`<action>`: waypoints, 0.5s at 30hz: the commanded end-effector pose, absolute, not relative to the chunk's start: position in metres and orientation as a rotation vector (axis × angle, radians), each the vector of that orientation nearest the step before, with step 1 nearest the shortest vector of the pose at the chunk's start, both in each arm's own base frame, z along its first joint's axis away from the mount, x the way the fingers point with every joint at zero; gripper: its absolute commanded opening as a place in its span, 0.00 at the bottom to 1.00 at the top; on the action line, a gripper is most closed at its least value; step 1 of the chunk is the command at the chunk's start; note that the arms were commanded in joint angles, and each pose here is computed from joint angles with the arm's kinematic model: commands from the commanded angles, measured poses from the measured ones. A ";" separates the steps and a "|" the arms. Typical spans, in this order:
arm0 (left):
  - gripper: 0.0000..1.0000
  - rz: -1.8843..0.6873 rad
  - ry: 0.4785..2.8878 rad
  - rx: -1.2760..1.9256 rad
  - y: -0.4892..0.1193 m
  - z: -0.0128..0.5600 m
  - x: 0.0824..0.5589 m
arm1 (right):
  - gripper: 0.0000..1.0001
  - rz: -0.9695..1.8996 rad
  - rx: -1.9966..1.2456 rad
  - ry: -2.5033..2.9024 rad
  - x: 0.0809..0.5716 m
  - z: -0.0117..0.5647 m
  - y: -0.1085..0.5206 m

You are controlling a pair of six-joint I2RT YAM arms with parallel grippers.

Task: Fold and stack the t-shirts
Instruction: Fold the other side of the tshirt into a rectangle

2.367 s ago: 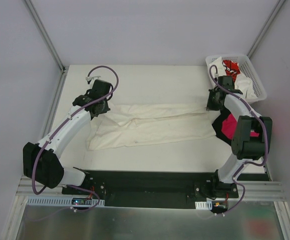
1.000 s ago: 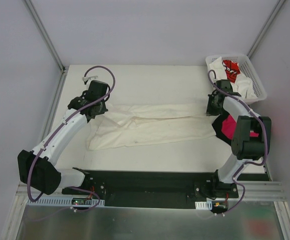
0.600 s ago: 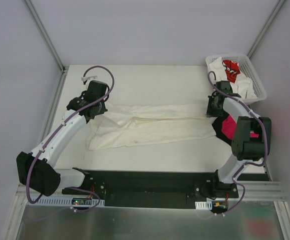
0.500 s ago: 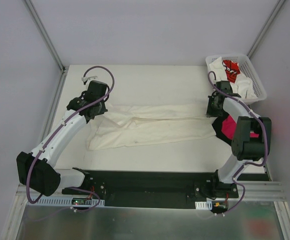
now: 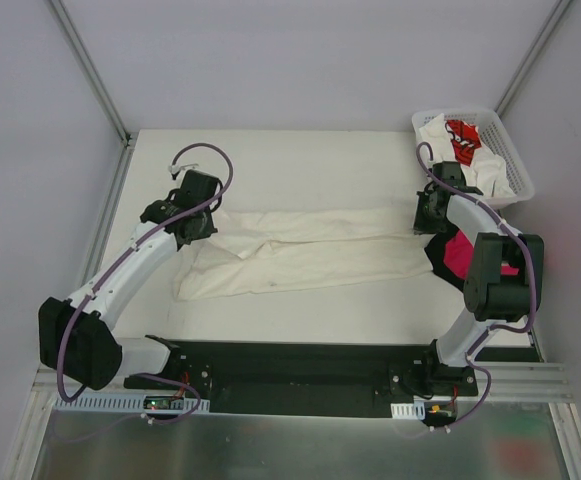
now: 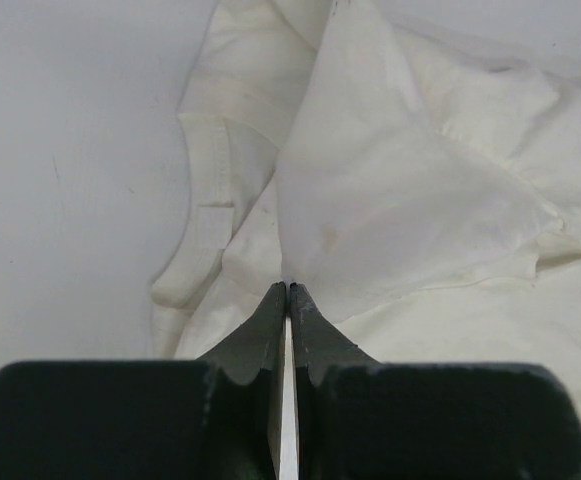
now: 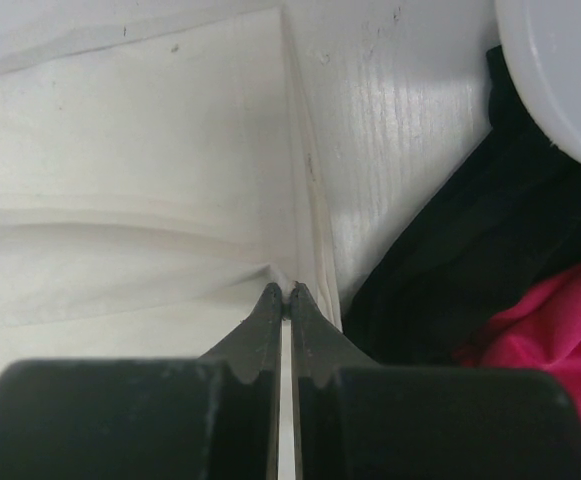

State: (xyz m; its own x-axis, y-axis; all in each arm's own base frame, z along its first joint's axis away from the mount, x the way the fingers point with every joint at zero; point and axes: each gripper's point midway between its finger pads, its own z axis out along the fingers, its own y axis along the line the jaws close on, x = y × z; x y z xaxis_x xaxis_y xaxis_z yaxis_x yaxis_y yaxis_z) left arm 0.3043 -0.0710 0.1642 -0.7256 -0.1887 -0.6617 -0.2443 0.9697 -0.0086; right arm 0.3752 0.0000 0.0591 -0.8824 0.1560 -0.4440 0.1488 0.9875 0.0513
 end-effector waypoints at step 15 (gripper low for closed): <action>0.00 0.097 2.420 -0.318 -0.075 0.149 0.302 | 0.02 -0.029 0.190 2.665 0.372 0.061 0.007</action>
State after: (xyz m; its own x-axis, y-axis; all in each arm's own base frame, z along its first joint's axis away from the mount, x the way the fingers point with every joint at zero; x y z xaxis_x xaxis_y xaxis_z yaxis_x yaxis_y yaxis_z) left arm 0.3015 -0.0711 0.1456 -0.7481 -0.1932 -0.6349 -0.2533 0.9674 0.0040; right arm 0.3690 0.0082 0.0527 -0.8937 0.1264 -0.4306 0.1270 0.9915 0.0274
